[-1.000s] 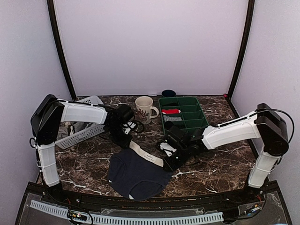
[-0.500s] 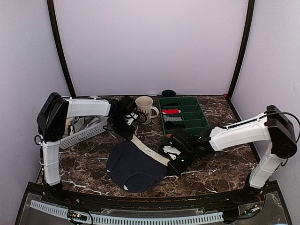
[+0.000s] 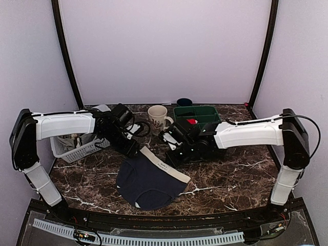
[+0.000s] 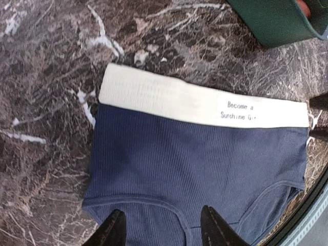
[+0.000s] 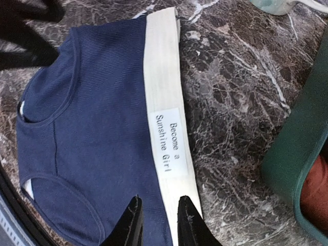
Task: Roll the underwear
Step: Smooth out the underwear at the center of the board, then rotate the underwear at the center of the board.
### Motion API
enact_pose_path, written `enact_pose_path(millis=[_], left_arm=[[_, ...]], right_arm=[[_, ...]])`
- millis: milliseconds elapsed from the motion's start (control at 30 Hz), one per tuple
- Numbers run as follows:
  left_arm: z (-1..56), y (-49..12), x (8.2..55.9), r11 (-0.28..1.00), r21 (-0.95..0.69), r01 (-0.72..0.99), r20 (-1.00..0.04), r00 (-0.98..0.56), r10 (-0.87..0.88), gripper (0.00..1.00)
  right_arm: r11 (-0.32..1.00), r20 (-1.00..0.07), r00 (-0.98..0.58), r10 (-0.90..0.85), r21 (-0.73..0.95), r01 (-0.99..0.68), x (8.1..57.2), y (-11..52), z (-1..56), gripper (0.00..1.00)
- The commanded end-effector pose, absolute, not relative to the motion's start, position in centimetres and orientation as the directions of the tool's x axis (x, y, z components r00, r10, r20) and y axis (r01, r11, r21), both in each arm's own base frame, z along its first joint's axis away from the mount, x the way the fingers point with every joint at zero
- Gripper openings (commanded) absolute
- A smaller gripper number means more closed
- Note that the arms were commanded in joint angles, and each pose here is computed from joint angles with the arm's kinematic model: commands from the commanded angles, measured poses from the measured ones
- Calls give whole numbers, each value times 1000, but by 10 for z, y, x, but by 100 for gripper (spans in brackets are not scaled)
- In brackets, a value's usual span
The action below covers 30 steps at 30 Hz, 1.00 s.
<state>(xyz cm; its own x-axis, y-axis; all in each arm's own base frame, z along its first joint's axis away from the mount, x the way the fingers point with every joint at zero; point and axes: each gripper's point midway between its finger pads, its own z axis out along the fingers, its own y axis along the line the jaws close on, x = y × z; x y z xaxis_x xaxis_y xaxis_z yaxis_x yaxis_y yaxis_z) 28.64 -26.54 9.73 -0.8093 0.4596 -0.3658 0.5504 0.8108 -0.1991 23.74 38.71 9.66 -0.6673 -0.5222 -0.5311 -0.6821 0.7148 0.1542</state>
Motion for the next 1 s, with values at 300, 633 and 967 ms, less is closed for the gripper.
enact_pose_path(millis=[300, 633, 967], left_arm=[[83, -236, 230, 834, -280, 476, -302, -868, 395, 52], [75, -231, 217, 831, -289, 475, -275, -873, 403, 52], [56, -239, 199, 823, -325, 466, -227, -883, 411, 44]], right_arm=[[875, -486, -762, -429, -13, -484, 328, 324, 55, 22], [858, -492, -768, -410, 76, -507, 307, 287, 70, 24], [570, -526, -649, -550, 331, -752, 238, 377, 78, 23]])
